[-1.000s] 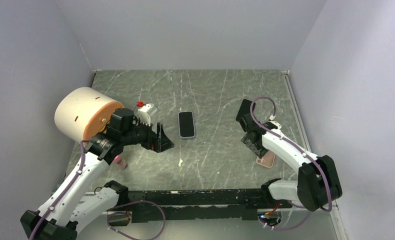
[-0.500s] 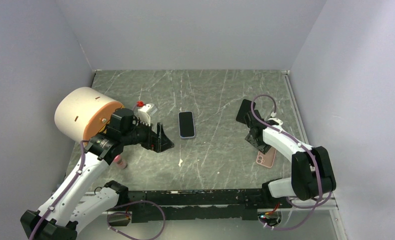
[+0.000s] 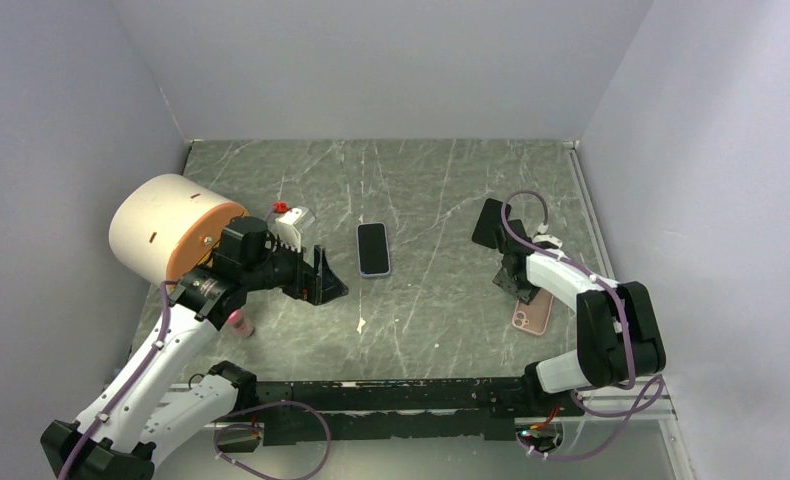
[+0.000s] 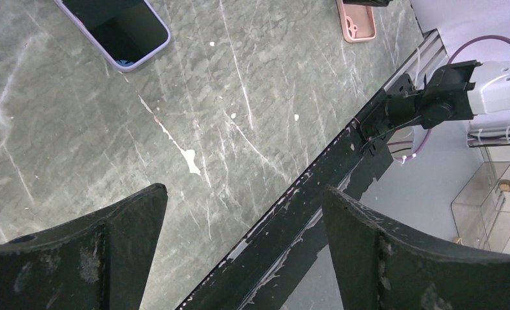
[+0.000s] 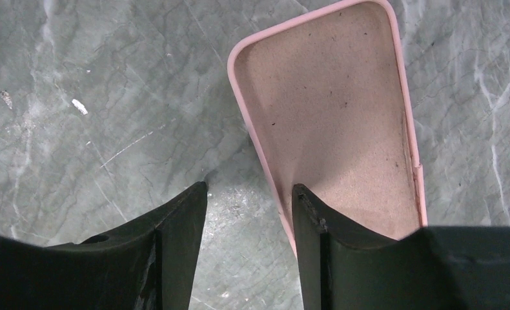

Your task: Put the phone into the phone case

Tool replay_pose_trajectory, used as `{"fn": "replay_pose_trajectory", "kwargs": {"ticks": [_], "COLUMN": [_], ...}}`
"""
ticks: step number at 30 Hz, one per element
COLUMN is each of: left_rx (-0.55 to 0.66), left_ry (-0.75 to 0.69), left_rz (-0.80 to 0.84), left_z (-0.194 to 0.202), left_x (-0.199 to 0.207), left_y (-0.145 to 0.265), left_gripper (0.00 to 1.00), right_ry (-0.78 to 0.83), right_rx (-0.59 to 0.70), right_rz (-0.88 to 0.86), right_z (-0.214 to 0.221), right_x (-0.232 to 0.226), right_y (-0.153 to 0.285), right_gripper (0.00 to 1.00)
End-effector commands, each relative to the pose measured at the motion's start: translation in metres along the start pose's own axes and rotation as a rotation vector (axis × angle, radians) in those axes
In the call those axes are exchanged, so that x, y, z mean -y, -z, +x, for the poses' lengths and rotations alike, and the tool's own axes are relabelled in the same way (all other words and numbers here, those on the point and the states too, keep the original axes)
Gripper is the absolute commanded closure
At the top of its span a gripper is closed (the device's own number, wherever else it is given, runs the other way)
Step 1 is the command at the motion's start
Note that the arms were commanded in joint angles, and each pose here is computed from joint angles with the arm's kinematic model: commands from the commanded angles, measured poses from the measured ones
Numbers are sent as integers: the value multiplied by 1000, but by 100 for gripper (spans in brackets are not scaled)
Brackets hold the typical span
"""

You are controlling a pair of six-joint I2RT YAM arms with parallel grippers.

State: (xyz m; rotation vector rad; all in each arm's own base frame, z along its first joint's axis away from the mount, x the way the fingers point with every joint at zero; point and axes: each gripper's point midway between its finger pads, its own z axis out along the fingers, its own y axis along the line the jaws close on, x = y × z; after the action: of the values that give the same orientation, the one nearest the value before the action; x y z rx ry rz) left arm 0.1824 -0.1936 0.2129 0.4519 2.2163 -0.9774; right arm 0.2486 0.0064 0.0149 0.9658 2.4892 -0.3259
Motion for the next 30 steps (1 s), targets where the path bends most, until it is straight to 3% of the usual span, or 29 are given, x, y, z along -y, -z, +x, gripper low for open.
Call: {"fn": "replay_pose_trajectory", "kwargs": {"ticks": [1,5,13,20,30], "left_rx": [50,46,42,50,86], "left_ry": [-51,-50,-49,-51,-61], "left_rz": [11,10,15,10,-16], "left_z": [-15,-15,-15,-16,-20], "left_x": [8,7,8,7,6], "left_y": [7,6,5,6,12], "left_gripper": [6,6,6,6,6], "right_ry": [13,54,210,369,664], "right_rx": [5,-10,-69,-36,-77], "right_rz": [-41,-92,-394,-612,-942], "right_z": [-2,0,16,31,107], "right_x": [-7,-16,-57,-85,-129], "right_y": [-2,-1,22,67,148], "right_gripper": [50,64,100,100,100]}}
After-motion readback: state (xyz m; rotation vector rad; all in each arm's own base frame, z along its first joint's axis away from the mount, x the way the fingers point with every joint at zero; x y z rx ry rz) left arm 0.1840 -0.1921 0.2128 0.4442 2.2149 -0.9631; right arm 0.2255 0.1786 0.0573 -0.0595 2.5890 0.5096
